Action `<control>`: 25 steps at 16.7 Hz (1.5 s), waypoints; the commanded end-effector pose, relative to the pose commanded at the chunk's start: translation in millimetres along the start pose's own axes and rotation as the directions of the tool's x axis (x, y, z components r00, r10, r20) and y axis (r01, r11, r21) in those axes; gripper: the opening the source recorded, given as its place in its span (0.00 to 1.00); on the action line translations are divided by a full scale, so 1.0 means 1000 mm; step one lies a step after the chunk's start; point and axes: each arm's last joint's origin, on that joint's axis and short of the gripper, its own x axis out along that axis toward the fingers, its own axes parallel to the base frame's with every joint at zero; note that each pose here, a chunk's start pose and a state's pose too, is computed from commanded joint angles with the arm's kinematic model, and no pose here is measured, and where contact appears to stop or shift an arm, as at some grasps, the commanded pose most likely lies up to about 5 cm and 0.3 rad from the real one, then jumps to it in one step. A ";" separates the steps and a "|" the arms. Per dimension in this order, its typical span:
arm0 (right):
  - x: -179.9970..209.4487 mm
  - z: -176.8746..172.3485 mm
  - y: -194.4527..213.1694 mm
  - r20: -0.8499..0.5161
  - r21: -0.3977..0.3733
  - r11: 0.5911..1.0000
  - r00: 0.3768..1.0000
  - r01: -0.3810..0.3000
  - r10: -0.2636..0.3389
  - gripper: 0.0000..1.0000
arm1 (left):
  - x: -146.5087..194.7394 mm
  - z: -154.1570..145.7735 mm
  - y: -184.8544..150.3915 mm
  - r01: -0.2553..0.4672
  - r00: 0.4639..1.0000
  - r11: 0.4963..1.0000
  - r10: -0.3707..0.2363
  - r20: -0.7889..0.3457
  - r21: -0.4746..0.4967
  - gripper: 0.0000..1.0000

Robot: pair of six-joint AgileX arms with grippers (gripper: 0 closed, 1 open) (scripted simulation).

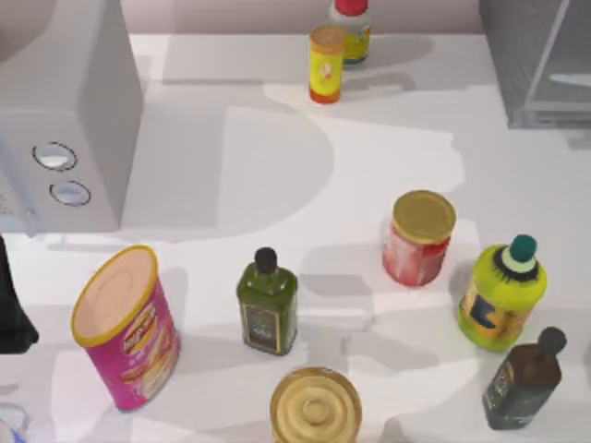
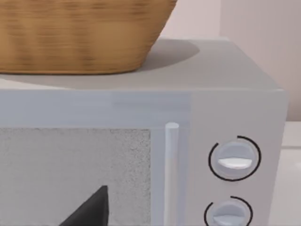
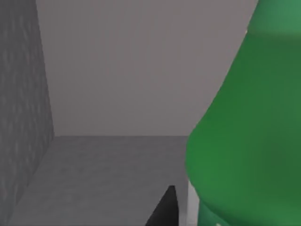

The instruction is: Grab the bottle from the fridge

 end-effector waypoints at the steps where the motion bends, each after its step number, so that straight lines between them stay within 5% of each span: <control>1: -0.006 0.002 0.000 0.007 -0.002 1.000 1.000 0.000 0.000 0.00 | 0.000 0.000 0.000 0.000 1.000 1.000 0.000 0.000 0.000 1.00; 8: -0.009 0.004 0.004 0.011 -0.002 1.000 1.000 -0.008 0.008 0.00 | 0.000 0.000 0.000 0.000 1.000 1.000 0.000 0.000 0.000 1.00; 13: -0.037 0.044 0.035 0.071 -0.035 0.998 0.996 -0.047 0.050 0.00 | 0.000 0.000 0.000 0.000 1.000 1.000 0.000 0.000 0.000 1.00; 19: -0.140 0.103 0.082 0.178 -0.067 0.993 0.978 -0.096 0.107 0.00 | 0.000 0.000 0.000 0.000 1.000 1.000 0.000 0.000 0.000 1.00; 25: -0.244 0.072 0.098 0.185 -0.043 0.993 0.976 -0.110 0.116 0.00 | 0.000 0.000 0.000 0.000 1.000 1.000 0.000 0.000 0.000 1.00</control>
